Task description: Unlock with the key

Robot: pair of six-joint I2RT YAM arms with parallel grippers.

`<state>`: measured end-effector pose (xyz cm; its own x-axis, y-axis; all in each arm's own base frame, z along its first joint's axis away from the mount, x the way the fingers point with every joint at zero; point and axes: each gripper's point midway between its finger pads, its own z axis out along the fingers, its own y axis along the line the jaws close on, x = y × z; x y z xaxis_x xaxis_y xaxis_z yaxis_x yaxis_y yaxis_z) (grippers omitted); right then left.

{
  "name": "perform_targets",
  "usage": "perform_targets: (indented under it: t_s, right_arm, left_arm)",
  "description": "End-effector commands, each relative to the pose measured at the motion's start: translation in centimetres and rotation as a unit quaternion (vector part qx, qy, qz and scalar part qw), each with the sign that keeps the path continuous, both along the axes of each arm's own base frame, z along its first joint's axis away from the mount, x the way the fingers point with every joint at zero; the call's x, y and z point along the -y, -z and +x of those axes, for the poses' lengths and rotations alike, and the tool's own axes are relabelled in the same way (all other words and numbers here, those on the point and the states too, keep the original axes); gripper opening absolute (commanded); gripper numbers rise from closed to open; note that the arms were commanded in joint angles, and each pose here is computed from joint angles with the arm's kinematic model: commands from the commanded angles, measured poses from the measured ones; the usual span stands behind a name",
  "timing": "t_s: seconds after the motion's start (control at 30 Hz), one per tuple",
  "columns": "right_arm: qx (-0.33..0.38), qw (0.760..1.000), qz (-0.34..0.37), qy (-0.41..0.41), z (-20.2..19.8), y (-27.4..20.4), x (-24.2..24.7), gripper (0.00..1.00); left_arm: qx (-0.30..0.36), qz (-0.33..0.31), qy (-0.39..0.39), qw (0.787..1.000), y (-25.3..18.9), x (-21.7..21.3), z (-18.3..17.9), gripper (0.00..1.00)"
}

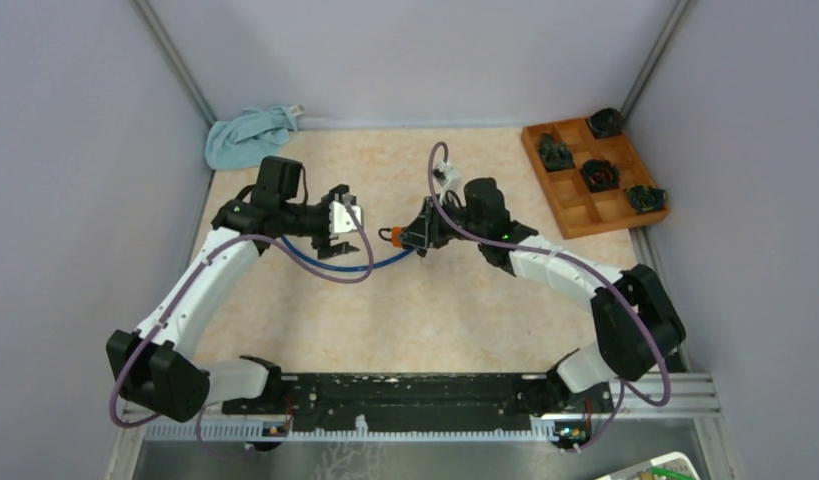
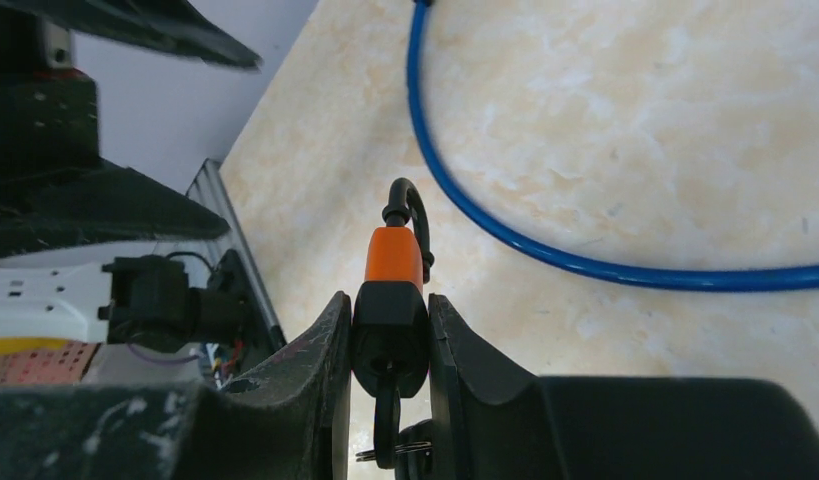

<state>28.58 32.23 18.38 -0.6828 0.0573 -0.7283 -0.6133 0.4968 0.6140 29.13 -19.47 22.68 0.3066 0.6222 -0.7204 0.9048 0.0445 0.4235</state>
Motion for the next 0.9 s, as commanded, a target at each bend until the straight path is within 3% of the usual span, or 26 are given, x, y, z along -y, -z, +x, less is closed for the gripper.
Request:
perform_targets:
  t_s: [0.0,0.33,0.57,0.73,0.87]
  right_arm:
    - [0.093,0.990,0.069,-0.086,-1.0,-7.4,-3.0,0.00]
    - [0.098,0.983,0.066,-0.141,-2.6,-8.1,-5.4,0.00]
    - [0.088,0.982,0.075,-0.147,-2.7,-8.3,-6.0,0.00]
    - [0.043,0.984,0.126,-0.120,-2.5,-9.2,-6.3,0.00]
    - [-0.043,0.973,0.196,-0.118,-2.6,-10.0,-7.0,0.00]
  left_arm:
    - [-0.084,-0.036,0.092,0.992,0.9,1.5,-5.1,0.79]
    - [-0.068,-0.030,0.090,0.993,1.5,2.2,-3.7,0.62]
    - [-0.039,0.002,0.095,0.995,2.8,1.4,-3.6,0.61]
    - [0.011,0.010,0.088,0.996,3.7,1.0,-3.1,0.60]
    - [0.108,0.006,0.075,0.991,2.5,1.1,-2.0,0.61]
